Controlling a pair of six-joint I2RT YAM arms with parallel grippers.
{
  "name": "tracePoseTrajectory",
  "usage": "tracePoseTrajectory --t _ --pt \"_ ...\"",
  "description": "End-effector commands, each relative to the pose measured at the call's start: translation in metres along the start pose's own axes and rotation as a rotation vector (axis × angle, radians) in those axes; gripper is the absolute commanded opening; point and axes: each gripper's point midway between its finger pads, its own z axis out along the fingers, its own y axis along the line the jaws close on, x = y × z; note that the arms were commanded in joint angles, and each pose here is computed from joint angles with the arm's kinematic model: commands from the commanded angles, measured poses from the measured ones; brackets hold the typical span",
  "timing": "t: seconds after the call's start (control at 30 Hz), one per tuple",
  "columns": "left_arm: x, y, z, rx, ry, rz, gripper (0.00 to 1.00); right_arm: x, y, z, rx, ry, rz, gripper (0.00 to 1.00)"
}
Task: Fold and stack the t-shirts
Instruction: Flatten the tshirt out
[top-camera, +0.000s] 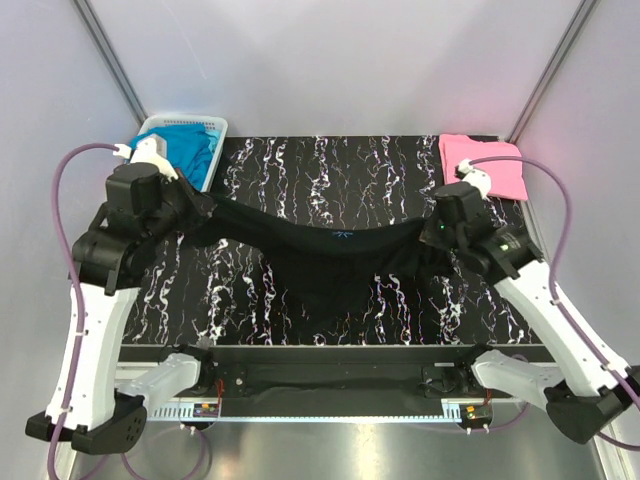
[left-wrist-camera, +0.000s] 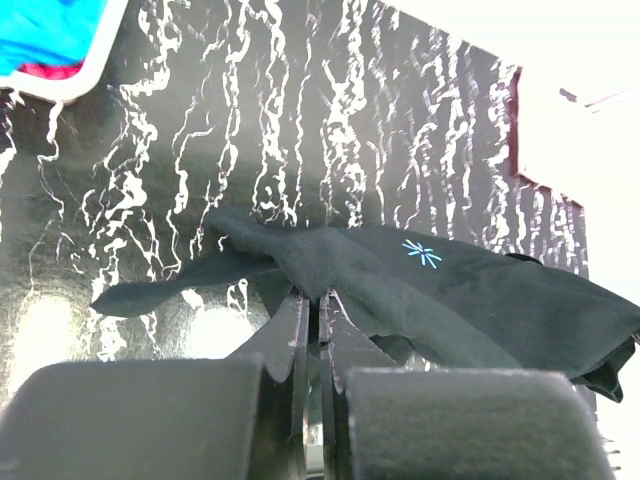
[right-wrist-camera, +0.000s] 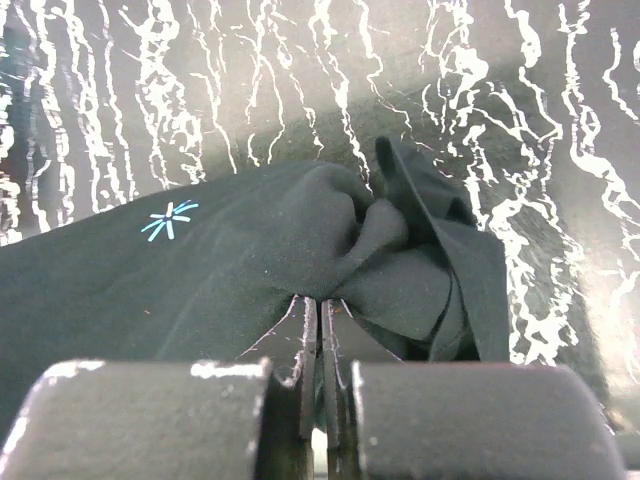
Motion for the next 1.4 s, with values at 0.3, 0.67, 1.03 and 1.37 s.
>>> tracePoseTrajectory --t 0.3,0.67,1.03,1.37 --pt "-0.021 -0.011 -0.018 0.025 -0.047 0.019 0.03 -0.025 -0.027 -0.036 0.075 -0.102 -0.006 0.0" --pt "0.017 0.001 0.158 -0.087 0.102 -0.074 0.0 -0.028 -0.036 0.089 0.372 -0.21 0.024 0.0" --pt "0.041 0.036 0.264 -0.278 0.087 -0.035 0.12 -0.003 -0.044 0.202 0.546 -0.059 -0.088 0.0" --pt "0.009 0.048 0.306 -0.399 -0.037 -0.025 0.13 -0.022 -0.075 0.226 0.698 -0.062 -0.033 0.0"
